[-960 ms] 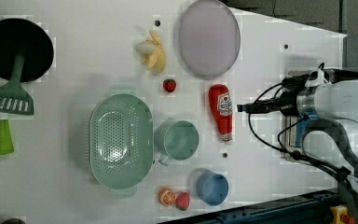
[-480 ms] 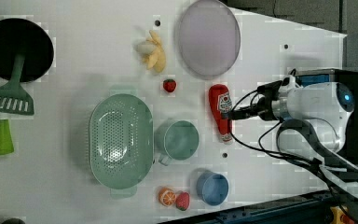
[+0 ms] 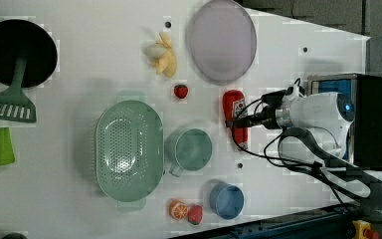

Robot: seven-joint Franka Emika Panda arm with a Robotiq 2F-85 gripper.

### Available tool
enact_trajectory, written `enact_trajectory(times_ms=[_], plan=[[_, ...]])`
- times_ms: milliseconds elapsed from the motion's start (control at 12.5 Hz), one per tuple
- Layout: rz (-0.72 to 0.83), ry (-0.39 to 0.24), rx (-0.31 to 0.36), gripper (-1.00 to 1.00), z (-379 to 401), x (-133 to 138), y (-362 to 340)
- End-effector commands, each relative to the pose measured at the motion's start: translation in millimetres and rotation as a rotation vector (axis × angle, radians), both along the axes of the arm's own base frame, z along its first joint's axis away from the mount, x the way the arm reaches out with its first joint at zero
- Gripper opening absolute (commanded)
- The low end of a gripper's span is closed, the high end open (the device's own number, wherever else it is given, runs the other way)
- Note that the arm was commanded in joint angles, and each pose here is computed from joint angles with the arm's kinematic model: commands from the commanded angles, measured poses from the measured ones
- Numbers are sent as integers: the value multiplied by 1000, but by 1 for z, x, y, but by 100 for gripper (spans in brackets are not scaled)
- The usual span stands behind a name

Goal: Pick Ketchup from the table and place it in strainer.

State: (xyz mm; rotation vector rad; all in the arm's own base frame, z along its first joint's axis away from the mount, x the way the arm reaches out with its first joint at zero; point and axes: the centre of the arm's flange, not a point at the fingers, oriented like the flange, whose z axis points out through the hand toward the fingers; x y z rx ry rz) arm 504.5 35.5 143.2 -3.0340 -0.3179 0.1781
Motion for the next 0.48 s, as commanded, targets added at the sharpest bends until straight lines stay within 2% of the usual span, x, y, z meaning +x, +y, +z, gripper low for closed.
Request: enact_trajectory(times_ms=[80,160,480], plan=[[38,-34,8,43,11,9,7],[39,-45,7,21,17,12,7],[26,-119,-7,21,66,26,5]])
